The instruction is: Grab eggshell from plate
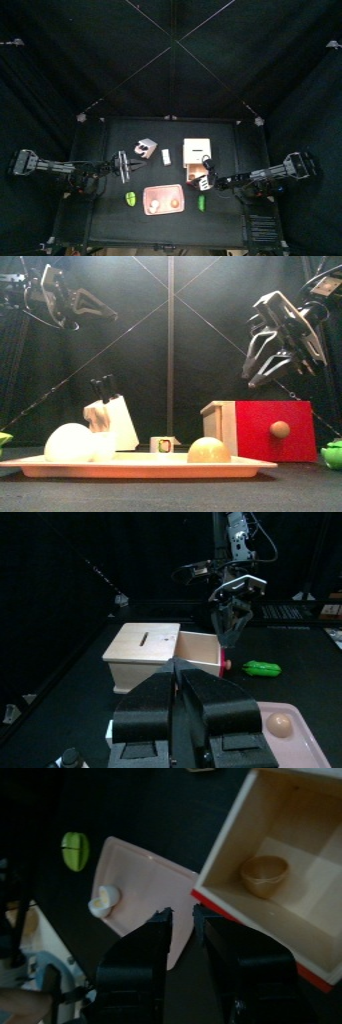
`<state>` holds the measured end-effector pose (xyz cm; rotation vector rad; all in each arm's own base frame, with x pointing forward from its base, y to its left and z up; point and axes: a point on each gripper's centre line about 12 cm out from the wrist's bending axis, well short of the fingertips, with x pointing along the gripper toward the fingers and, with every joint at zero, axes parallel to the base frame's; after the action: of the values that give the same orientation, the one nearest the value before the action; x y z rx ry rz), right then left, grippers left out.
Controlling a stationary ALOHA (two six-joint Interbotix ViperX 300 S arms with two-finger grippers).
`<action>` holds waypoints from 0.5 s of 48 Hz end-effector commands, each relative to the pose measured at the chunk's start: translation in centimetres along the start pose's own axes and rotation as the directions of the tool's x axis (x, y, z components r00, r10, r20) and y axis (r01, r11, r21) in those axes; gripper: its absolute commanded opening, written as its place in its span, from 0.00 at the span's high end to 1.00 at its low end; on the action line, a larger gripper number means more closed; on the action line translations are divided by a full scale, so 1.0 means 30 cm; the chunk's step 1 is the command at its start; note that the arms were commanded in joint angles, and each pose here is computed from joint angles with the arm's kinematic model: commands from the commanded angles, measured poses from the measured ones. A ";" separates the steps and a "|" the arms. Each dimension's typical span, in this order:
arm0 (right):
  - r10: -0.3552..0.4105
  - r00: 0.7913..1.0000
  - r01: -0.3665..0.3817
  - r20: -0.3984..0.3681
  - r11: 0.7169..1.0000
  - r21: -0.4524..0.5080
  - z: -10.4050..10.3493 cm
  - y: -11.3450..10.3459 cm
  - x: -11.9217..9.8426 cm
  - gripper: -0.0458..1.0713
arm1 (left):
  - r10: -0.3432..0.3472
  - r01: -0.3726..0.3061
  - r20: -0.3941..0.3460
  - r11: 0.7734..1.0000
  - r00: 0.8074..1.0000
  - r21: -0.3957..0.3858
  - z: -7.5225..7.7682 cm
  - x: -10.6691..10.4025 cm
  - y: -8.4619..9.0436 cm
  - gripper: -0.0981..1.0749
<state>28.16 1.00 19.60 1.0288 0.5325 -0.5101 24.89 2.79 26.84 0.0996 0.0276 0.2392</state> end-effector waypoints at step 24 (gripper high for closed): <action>0.280 0.952 -0.304 -0.122 0.830 -0.467 -0.117 0.281 -0.010 0.35 | 0.021 -0.021 0.013 1.000 1.000 -0.001 0.011 0.005 0.016 0.50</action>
<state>31.53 6.19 23.37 0.6255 0.4897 -0.1268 24.78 3.17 26.67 0.1015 0.0331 0.2543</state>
